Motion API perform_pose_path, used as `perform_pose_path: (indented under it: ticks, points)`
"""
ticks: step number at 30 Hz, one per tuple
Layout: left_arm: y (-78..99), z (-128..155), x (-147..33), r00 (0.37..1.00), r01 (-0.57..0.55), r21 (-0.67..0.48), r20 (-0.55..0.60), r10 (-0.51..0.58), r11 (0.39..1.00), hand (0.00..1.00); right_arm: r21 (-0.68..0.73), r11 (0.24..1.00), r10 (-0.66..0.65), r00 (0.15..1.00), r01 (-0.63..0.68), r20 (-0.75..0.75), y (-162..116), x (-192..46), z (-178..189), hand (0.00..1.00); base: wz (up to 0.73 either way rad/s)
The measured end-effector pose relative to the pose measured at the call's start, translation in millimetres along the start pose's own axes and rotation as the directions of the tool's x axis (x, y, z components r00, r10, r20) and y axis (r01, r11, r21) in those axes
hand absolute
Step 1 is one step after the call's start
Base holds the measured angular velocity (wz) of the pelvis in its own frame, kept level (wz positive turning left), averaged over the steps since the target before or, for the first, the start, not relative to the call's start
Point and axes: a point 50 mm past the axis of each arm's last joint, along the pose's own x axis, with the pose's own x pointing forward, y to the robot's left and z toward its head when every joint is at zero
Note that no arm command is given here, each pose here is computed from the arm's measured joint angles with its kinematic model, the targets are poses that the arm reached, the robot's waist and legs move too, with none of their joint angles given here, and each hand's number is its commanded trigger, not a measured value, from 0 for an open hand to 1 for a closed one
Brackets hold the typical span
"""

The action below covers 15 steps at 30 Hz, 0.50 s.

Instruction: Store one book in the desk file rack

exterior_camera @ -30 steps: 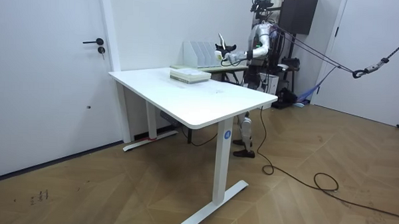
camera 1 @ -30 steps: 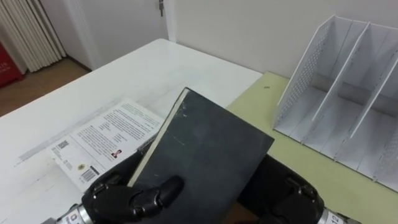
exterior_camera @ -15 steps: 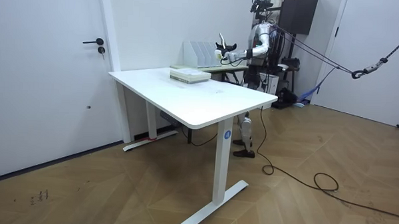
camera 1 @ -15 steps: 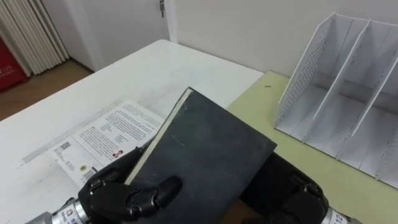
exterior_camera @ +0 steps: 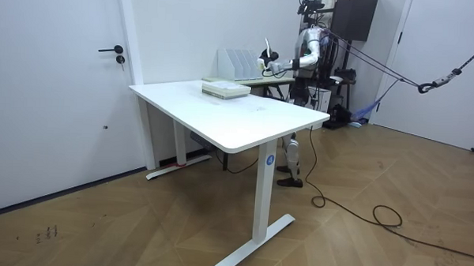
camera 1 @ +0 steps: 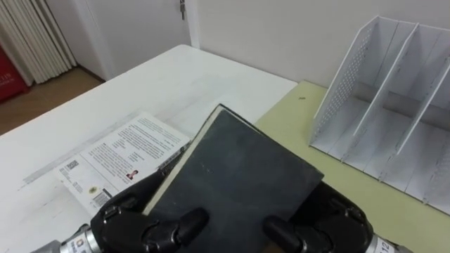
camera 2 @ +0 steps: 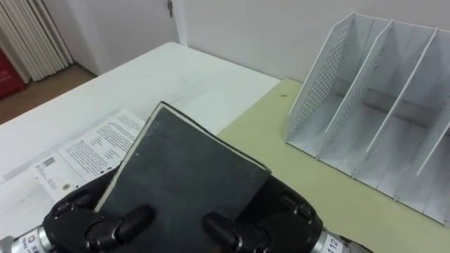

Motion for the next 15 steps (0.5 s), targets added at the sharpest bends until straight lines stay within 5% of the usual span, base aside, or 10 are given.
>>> perform_pose_path:
  ticks: [15]
  points:
    - [-1.3,-5.0,1.2,1.0,0.013,-0.025,-0.022,-0.014,1.0,1.0,0.02,1.0,-0.022,1.0,0.022,-0.012,-0.3,0.4,-3.9,1.0,0.0]
